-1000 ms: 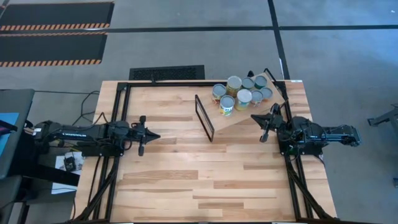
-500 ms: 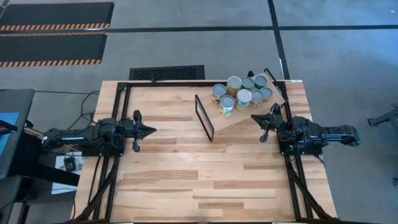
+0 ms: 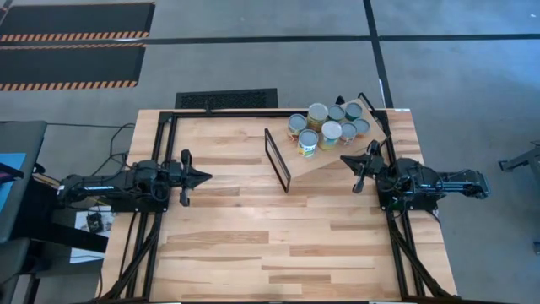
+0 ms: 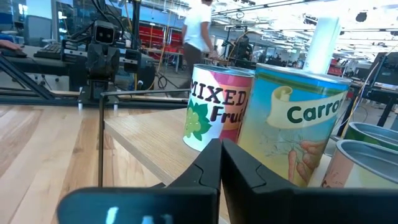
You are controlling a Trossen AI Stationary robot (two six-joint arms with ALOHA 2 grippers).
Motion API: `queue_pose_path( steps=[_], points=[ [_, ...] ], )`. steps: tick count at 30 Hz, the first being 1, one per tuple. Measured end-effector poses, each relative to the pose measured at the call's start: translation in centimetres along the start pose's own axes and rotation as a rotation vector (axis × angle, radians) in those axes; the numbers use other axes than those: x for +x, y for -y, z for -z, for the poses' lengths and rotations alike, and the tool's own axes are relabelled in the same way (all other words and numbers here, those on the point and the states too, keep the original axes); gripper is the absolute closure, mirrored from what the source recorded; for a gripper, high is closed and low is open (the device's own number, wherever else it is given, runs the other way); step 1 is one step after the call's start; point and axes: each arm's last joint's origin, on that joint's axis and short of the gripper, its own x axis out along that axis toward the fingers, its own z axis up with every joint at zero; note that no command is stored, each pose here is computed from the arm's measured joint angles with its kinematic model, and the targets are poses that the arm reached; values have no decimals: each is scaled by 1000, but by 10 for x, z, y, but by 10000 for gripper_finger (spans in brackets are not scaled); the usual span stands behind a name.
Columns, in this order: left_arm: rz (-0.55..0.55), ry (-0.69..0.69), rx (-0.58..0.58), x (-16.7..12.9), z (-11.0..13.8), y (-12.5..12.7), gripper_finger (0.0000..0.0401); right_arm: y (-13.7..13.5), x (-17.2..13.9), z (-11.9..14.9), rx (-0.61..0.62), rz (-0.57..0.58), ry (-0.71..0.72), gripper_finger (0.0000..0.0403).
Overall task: Pick and place cans onto a shelf
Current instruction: Return to Home Position
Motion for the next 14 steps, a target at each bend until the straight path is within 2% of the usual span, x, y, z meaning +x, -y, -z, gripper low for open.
queue_pose_path(
  steps=[14],
  points=[
    [0,0,-4,0,0,0,401,0,0,0,0,0,0,372]
  ],
)
